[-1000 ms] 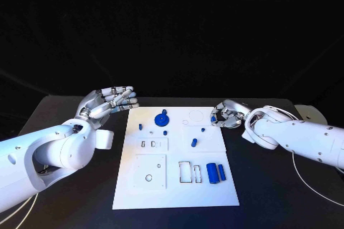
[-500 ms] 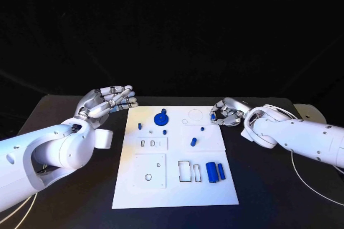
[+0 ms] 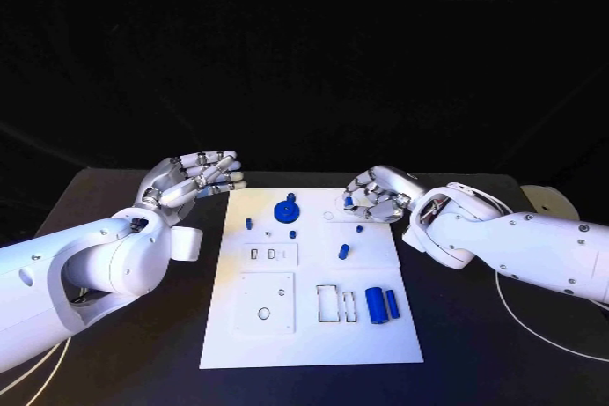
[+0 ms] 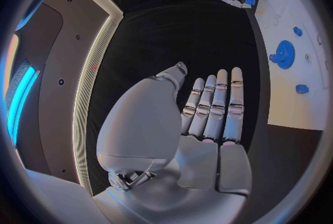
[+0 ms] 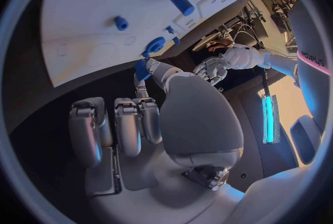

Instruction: Assemble the parts on the task board

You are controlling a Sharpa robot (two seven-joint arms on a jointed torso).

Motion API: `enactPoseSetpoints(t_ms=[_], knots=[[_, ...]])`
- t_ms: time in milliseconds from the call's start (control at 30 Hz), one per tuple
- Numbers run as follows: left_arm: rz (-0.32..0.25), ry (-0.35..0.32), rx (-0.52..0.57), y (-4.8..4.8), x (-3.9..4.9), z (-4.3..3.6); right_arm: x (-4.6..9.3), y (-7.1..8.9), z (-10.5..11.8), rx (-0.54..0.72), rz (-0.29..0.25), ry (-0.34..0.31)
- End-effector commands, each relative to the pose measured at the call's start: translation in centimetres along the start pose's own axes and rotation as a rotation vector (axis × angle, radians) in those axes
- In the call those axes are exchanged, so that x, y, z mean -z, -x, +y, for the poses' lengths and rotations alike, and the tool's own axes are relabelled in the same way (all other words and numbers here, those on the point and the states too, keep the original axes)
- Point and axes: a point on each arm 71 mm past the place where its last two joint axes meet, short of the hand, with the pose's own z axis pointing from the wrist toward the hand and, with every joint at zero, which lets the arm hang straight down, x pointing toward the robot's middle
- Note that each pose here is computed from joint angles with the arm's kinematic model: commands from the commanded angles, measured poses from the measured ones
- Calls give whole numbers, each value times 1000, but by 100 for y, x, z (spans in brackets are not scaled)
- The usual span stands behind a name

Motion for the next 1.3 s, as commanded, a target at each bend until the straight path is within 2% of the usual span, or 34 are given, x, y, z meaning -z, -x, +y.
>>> enactPoseSetpoints(t_ms=[33,167,300,600,933,1300], knots=[[25,-3,8,-37,-26,4,-41,-62,230,83,-23,-7],[29,-1,10,-54,-58,22,-101,-214,555,98,-3,38],[30,1,10,-61,-82,38,-144,-396,777,115,28,68],[34,4,12,-79,-108,56,-152,-796,1059,140,91,110],[36,6,13,-88,-107,57,-154,-1096,1147,182,128,124],[36,7,13,-84,-107,58,-219,-1215,1115,214,124,110]])
